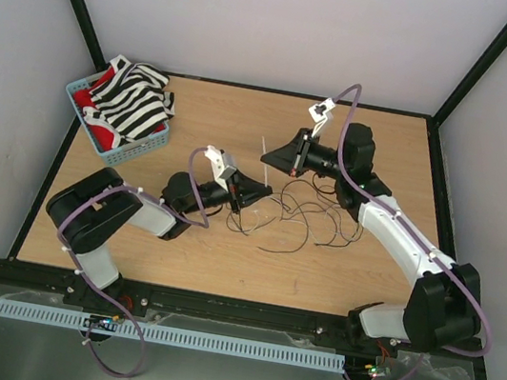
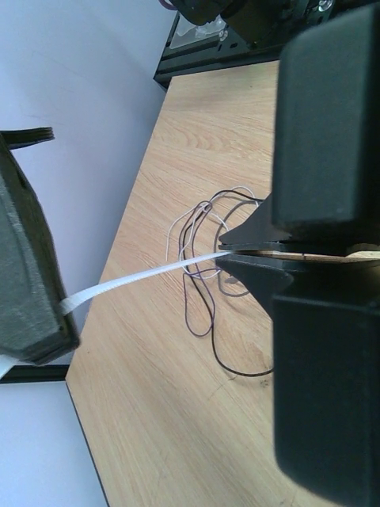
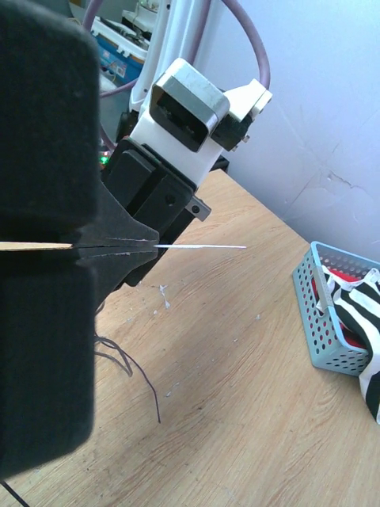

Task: Zip-tie the wires
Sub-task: Tie the cable at the center of the board, then adjust the cable at the center of the board.

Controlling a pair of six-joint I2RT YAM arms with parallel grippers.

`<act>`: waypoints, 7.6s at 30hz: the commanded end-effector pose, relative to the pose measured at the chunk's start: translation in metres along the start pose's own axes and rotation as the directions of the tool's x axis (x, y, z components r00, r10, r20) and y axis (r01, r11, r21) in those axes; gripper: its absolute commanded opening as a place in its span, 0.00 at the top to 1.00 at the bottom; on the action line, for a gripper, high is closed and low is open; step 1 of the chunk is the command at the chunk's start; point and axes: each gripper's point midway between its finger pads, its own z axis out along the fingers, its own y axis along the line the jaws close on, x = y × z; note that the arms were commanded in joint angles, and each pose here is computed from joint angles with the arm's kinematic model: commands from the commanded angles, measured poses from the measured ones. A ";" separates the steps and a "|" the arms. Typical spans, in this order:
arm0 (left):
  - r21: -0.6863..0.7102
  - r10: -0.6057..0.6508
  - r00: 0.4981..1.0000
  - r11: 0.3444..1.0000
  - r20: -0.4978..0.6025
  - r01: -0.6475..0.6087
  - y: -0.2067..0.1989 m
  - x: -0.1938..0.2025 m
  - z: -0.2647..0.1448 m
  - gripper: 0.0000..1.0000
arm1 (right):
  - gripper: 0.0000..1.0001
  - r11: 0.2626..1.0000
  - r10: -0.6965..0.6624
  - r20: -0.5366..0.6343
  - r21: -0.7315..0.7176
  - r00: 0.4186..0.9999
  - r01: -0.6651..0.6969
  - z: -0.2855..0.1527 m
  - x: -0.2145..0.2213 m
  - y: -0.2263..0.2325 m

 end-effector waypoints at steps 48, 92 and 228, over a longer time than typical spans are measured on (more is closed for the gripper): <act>-0.097 -0.368 0.930 0.926 -0.010 0.365 0.031 -0.034 -0.032 1.00 | 0.16 0.853 -0.489 0.238 0.331 0.839 0.403 -0.099 -0.024 -0.014; -0.209 -0.447 0.869 0.890 -0.215 0.406 0.015 -0.057 -0.044 1.00 | 0.47 0.885 -0.460 0.014 0.079 0.888 0.458 -0.043 0.103 -0.046; -0.324 -0.417 0.875 0.886 -0.246 0.331 0.032 -0.072 -0.063 1.00 | 0.97 0.894 -0.427 -0.079 0.116 0.901 0.434 0.016 0.100 -0.089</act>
